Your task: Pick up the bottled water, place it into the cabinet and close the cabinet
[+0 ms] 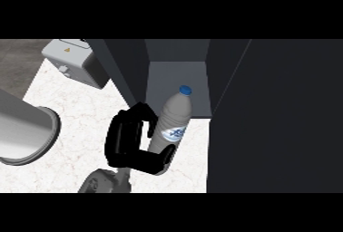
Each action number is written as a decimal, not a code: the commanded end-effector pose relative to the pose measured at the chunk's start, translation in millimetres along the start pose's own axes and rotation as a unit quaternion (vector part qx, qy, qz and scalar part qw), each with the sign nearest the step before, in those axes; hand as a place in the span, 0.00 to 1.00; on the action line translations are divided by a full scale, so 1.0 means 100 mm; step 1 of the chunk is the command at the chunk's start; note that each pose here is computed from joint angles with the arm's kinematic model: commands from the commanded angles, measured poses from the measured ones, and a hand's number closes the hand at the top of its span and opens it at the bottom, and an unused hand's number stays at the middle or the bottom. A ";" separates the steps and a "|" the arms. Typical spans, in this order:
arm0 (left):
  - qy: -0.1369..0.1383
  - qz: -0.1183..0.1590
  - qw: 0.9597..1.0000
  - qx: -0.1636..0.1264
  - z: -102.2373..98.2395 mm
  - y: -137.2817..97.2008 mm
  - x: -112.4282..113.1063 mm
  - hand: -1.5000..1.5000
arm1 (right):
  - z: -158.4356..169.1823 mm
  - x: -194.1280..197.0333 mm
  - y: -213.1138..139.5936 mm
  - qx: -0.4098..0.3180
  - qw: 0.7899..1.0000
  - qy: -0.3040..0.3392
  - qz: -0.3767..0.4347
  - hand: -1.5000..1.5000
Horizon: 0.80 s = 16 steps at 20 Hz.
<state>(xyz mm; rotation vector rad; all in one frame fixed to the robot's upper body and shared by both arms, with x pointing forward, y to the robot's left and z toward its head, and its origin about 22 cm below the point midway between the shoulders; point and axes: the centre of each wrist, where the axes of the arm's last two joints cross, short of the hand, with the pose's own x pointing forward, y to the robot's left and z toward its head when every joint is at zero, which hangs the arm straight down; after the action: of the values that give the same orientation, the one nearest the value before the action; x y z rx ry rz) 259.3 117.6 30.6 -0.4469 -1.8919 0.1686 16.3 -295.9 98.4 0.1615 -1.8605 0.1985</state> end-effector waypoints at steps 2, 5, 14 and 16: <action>0.009 -0.012 1.000 -0.011 -0.12 -0.47 0.18 1.00 | -0.08 0.29 0.03 0.005 1.000 -0.025 -0.001 0.00; 0.010 -0.026 1.000 0.000 -0.16 -0.76 0.22 1.00 | -0.03 0.12 -0.04 0.008 1.000 -0.028 0.004 0.00; -0.017 -0.076 0.996 0.043 -0.79 -1.13 0.38 1.00 | -0.10 0.26 -0.07 0.010 0.999 -0.029 0.014 0.00; -0.019 -0.089 0.995 0.045 -0.76 -1.09 0.28 1.00 | -0.19 0.16 -0.07 0.012 0.999 -0.032 0.016 0.00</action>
<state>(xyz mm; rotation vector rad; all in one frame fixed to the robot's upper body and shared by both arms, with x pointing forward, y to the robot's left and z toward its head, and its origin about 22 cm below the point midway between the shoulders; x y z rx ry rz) 287.7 32.9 111.6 -0.2697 -1.9216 0.1519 25.8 -305.7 102.1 0.1330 -1.8671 0.2439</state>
